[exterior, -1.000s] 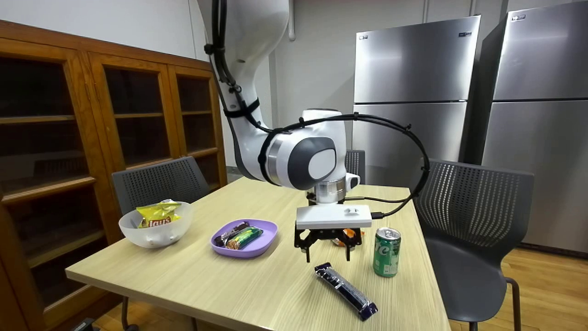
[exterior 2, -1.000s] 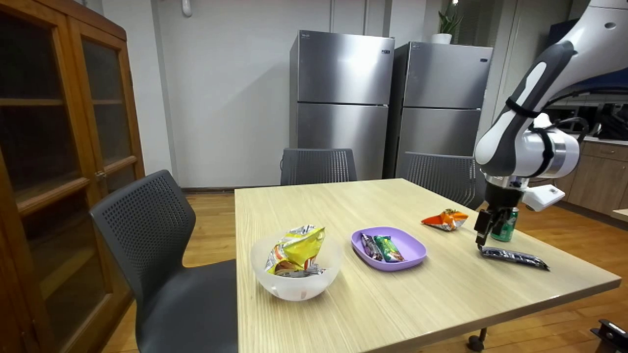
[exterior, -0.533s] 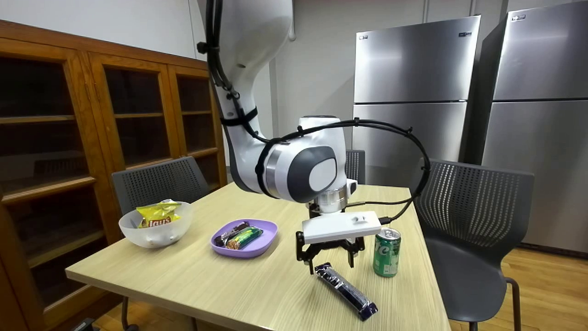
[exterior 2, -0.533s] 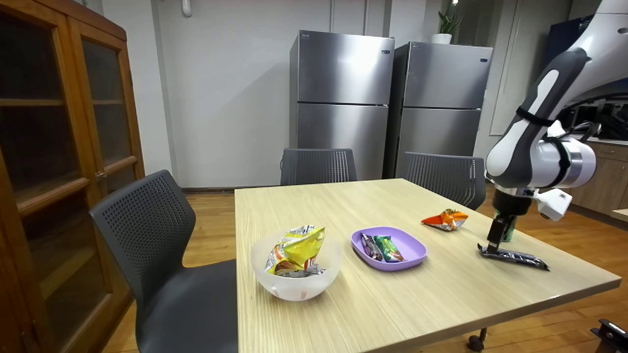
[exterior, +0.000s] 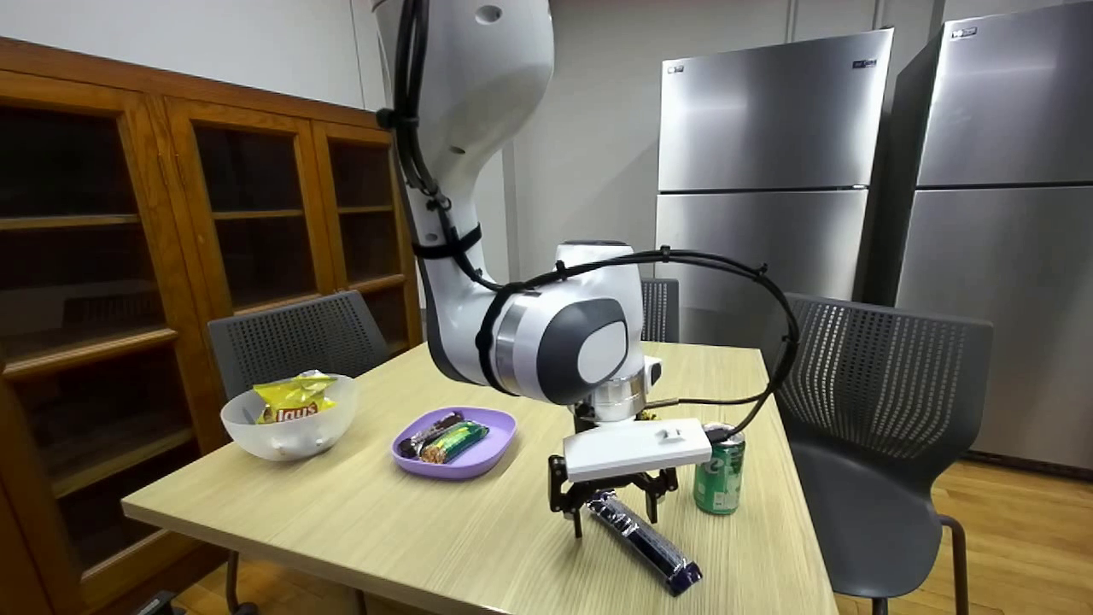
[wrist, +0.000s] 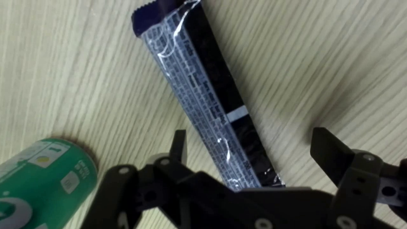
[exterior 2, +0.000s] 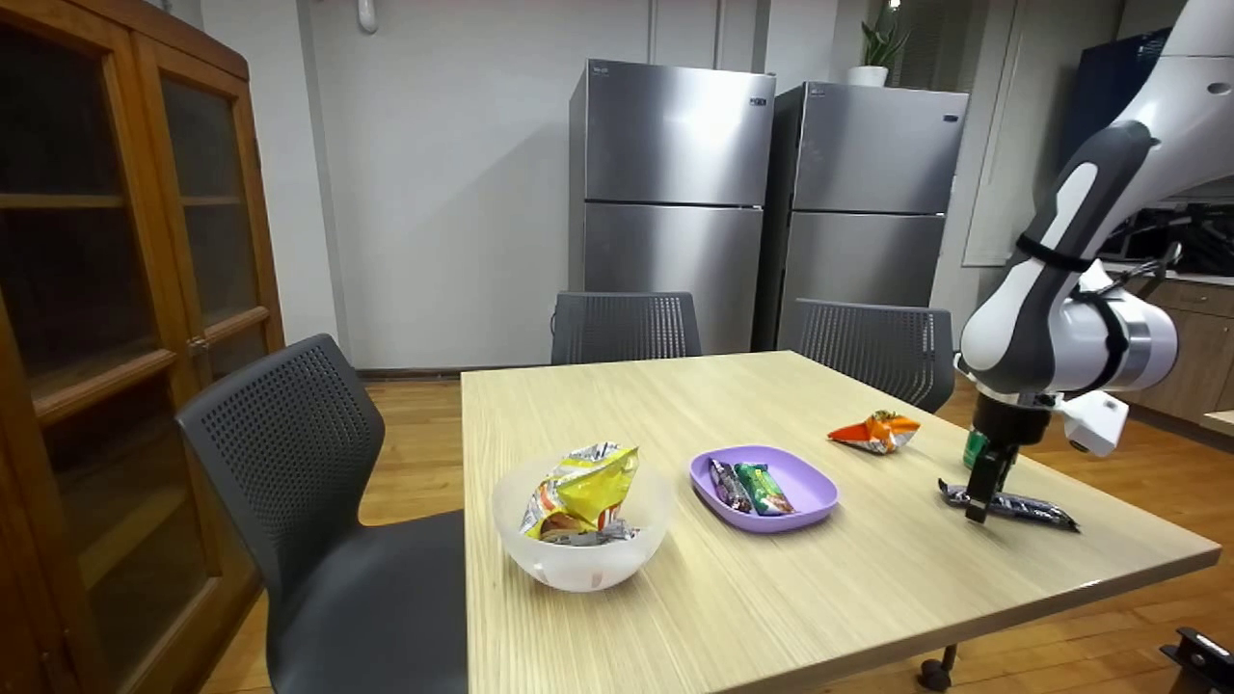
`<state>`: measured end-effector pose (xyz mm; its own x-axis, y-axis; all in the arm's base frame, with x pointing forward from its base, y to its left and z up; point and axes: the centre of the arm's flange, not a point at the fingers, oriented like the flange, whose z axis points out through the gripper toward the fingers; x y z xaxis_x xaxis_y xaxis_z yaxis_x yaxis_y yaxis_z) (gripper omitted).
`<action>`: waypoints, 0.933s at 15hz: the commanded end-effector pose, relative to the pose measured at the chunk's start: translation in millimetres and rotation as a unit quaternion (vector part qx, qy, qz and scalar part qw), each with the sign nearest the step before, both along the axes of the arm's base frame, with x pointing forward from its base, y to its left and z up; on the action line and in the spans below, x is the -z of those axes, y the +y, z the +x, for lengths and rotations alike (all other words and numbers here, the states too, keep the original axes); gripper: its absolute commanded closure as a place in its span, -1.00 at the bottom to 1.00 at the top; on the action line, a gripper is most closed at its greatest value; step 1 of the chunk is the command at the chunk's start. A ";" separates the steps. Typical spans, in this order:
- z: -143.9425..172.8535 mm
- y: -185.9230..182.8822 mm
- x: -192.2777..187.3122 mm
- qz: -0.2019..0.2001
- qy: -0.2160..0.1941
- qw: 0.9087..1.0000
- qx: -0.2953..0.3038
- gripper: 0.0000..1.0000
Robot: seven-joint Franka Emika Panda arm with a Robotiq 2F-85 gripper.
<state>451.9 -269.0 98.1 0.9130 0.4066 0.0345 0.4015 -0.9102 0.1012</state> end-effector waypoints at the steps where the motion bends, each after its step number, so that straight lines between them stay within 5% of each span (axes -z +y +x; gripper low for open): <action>1: 1.3 -6.4 2.9 -0.007 -0.008 1.000 -0.011 -1.00; 5: 0.9 -7.9 -0.1 -0.013 -0.015 1.000 -0.019 -1.00; 7: 1.2 -9.3 -2.5 -0.016 -0.020 0.999 -0.022 -0.47; 14: 2.0 -8.4 -6.9 -0.014 -0.025 0.999 -0.024 0.60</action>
<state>455.3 -270.3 99.2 0.8989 0.4354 0.0487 0.4262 -0.8947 0.1333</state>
